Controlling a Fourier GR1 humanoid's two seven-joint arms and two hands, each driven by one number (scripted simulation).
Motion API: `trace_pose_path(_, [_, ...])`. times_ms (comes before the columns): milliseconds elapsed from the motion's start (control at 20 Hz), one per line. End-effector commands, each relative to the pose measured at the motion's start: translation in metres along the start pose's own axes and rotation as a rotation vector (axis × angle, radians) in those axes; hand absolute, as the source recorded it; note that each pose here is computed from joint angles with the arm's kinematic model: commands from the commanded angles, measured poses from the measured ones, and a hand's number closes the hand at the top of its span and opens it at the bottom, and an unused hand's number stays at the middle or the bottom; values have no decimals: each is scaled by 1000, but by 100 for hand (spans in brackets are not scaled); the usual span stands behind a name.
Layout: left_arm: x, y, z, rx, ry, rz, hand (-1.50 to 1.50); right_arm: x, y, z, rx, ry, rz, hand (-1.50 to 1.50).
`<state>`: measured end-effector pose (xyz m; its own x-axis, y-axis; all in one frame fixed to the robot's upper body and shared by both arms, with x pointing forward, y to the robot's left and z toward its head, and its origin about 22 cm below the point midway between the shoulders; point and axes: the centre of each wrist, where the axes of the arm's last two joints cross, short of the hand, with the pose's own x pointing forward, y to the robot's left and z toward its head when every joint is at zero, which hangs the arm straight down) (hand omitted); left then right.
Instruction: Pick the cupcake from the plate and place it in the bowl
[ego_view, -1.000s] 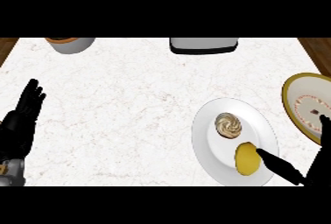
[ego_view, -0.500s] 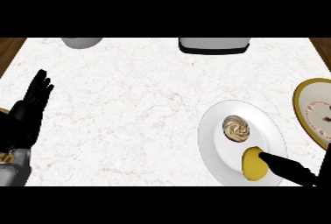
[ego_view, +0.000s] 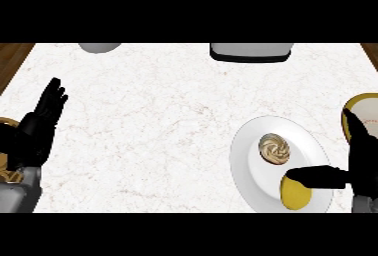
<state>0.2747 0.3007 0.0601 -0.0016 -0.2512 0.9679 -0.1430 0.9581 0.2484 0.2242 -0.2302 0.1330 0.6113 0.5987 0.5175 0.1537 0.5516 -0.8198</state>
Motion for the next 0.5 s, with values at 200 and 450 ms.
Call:
trace_pose_path(200, [4, 2, -4, -2, 6, -19, 0, 22, 23, -25, 262, 250, 181, -150])
trace_pose_path(450, [-6, 7, 0, 15, 15, 4, 0, 25, 33, -32, 319, 291, 242, -150])
